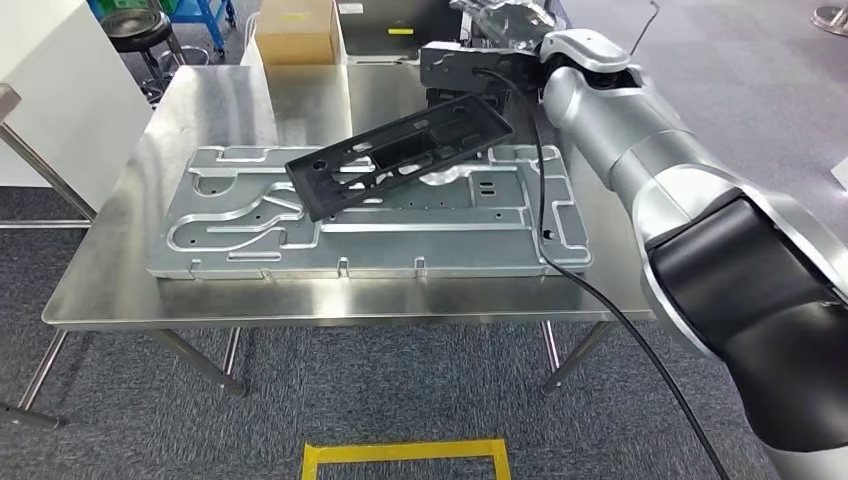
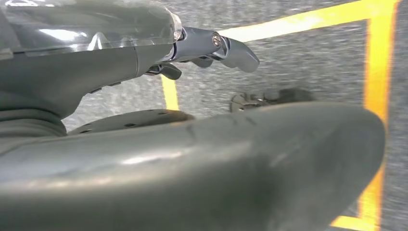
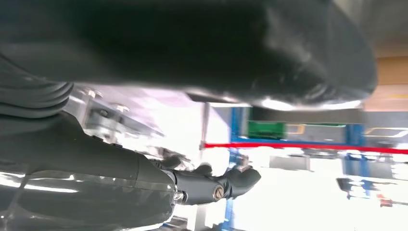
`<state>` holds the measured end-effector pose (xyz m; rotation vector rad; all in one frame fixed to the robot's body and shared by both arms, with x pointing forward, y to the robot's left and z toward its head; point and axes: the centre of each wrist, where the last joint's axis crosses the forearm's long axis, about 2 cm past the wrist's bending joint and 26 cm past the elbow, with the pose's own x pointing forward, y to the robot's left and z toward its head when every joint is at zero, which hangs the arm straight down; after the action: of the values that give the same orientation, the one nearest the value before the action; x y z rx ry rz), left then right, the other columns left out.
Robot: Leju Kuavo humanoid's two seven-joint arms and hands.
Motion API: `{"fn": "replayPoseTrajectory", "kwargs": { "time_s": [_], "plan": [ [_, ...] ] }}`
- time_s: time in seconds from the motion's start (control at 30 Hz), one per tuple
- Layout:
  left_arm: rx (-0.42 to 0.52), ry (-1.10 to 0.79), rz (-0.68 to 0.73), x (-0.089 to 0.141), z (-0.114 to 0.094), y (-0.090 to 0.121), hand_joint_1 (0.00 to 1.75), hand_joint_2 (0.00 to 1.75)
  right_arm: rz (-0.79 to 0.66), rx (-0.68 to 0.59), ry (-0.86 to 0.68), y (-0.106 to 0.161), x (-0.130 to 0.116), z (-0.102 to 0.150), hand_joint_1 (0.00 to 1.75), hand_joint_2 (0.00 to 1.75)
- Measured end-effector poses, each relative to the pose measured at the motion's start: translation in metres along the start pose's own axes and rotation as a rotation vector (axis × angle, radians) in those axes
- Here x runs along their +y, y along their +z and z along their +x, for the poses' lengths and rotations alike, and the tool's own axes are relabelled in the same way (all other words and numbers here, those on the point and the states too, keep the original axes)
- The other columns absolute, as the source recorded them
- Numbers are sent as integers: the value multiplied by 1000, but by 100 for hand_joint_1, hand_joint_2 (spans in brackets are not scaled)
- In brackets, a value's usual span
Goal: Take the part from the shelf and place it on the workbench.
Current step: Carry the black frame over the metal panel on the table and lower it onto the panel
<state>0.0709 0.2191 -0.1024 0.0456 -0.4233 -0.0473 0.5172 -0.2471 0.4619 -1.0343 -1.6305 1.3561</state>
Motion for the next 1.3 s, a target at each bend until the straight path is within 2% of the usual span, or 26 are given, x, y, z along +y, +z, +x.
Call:
{"fn": "replayPoseTrajectory", "kwargs": {
  "time_s": [0.13,0.23,0.33,0.4,0.47,0.57,0.63,0.67,0.73,0.83,0.97,1.03,1.13,1.23,1.3],
  "plan": [
    [-2,3,2,0,1,0,0,0,-6,23,2,4,-2,-12,0,0],
    [-5,5,5,1,3,-1,0,0,-34,45,-6,12,-2,-34,0,0],
    [-12,16,15,1,4,-1,0,0,-118,61,-66,34,1,-82,0,0],
    [-14,23,23,1,3,-1,0,0,-188,81,-170,59,19,-123,0,0],
    [-12,25,30,1,2,-1,0,0,-253,123,-307,92,56,-161,0,0],
    [0,18,41,1,0,0,0,0,-351,260,-503,163,143,-209,0,0],
    [25,7,45,1,-4,1,0,0,-401,389,-610,221,208,-223,0,0],
    [42,0,47,1,-7,2,0,0,-403,455,-657,250,241,-222,0,0],
    [68,-13,49,2,-11,3,0,0,-382,585,-753,302,299,-209,0,0],
    [77,-40,50,4,-10,2,0,0,-326,790,-909,356,362,-173,0,0],
    [62,-91,49,11,-10,1,0,0,-89,1142,-1081,421,436,-95,0,0],
    [55,-113,51,14,-12,1,0,0,91,1313,-1136,448,463,-51,0,0],
    [48,-145,55,19,-12,0,0,0,387,1511,-1180,480,488,9,0,0],
    [47,-176,64,26,-11,-1,0,0,617,1562,-1175,496,500,55,0,0],
    [46,-194,73,31,-9,-2,0,0,698,1549,-1170,496,504,77,0,87]
  ]
}}
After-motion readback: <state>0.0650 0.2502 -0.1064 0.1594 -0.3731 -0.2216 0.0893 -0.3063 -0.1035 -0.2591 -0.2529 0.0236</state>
